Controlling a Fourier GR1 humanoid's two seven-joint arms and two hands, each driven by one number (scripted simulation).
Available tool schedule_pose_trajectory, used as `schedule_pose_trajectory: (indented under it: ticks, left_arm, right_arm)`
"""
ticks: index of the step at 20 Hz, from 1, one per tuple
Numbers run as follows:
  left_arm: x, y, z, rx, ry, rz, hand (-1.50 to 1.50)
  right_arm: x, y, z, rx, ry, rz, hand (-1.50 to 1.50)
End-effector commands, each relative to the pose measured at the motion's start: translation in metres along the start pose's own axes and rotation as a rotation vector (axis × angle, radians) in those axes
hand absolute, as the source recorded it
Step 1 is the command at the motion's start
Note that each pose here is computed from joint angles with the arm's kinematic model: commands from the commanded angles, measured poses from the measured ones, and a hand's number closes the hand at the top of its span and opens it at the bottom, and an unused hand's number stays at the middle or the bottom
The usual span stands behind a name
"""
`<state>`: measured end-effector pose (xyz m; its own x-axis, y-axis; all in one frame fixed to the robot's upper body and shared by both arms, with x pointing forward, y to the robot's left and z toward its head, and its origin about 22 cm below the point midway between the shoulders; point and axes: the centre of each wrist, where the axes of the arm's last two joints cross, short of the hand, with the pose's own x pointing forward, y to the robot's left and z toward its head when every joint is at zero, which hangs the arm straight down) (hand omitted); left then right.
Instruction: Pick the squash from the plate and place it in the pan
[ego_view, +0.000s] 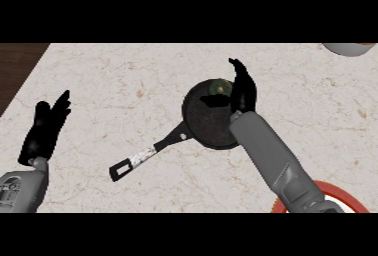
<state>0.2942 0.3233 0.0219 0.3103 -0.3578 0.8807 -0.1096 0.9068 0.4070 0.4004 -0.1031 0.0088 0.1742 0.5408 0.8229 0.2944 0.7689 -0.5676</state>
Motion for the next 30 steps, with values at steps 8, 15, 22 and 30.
schedule_pose_trajectory:
  ticks: [8, 15, 22, 30]
  left_arm:
    - [-0.008, -0.003, 0.002, 0.050, 0.033, -0.001, 0.00]
    - [-0.019, 0.027, 0.011, 0.085, 0.067, 0.003, 0.00]
    - [-0.035, 0.036, 0.022, 0.110, 0.106, 0.020, 0.00]
    - [-0.049, 0.043, 0.030, 0.116, 0.077, 0.005, 0.00]
  right_arm:
    - [0.005, -0.009, -0.011, -0.219, -0.064, -0.204, -1.50]
    - [-0.028, -0.025, -0.005, -0.311, 0.040, -0.228, -1.50]
    - [-0.071, -0.086, 0.026, -0.292, 0.013, -0.286, -1.50]
    - [-0.105, -0.187, 0.092, -0.250, -0.011, -0.270, -1.50]
